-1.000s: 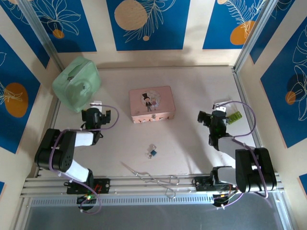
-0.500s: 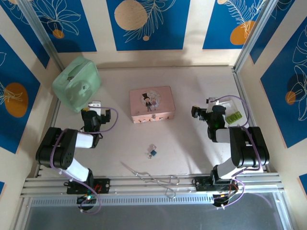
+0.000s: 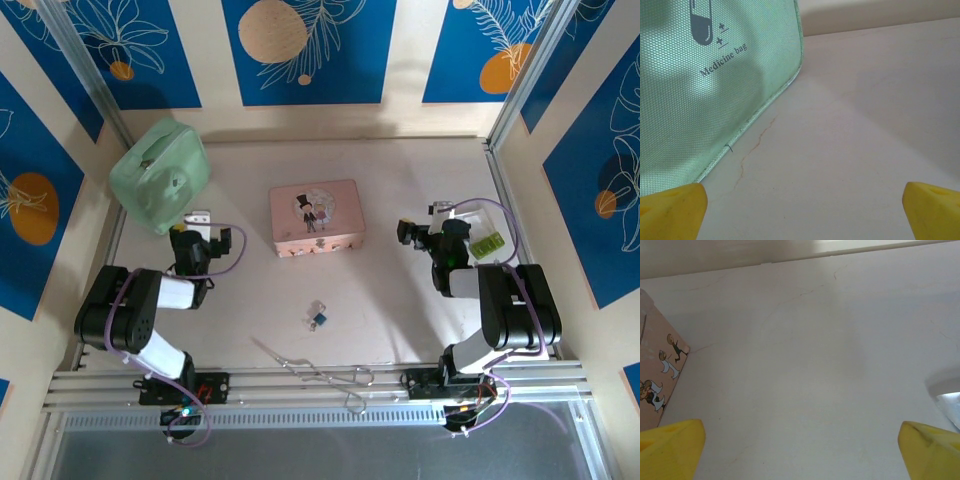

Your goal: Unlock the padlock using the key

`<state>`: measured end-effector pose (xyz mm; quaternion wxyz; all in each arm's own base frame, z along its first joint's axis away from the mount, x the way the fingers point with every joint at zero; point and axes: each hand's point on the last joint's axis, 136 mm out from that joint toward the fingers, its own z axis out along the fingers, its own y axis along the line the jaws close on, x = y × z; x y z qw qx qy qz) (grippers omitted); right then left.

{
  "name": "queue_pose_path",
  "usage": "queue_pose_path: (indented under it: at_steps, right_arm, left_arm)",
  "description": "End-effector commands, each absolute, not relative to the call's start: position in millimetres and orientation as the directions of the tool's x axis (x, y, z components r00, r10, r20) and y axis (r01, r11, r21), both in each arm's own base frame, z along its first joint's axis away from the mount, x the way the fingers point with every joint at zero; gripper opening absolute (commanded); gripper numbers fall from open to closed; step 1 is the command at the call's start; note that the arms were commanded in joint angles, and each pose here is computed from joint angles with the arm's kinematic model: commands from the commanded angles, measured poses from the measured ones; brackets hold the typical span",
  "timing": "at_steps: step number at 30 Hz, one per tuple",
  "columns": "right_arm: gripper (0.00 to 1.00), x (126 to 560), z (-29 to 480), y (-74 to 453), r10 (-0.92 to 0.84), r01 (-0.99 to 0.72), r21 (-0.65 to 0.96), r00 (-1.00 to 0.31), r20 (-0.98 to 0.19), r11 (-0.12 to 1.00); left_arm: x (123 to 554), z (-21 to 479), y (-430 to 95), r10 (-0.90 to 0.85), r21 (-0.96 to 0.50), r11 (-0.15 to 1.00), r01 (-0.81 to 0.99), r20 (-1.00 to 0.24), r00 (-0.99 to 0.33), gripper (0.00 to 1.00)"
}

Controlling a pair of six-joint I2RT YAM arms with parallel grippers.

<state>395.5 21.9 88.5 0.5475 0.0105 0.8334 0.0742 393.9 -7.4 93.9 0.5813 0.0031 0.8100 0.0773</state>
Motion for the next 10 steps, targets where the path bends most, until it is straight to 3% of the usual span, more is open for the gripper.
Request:
queue_pose_path:
  at_steps: [1,10]
  right_arm:
    - [0.99,397.1,94.2,23.7,0.082,-0.083,0.122,-0.378,-0.922,0.989]
    - [0.99,396.4,93.9,27.4,0.072,-0.106,0.121,-0.381,-0.922,0.987]
  left_arm:
    - [393.5,94.9,-6.0,0.089,0.12,0.989,-0.083,-0.947,-0.309,1.0]
    - [393.6,95.7,-6.3,0.088,0.118,0.99,-0.082,-0.948,-0.306,1.0]
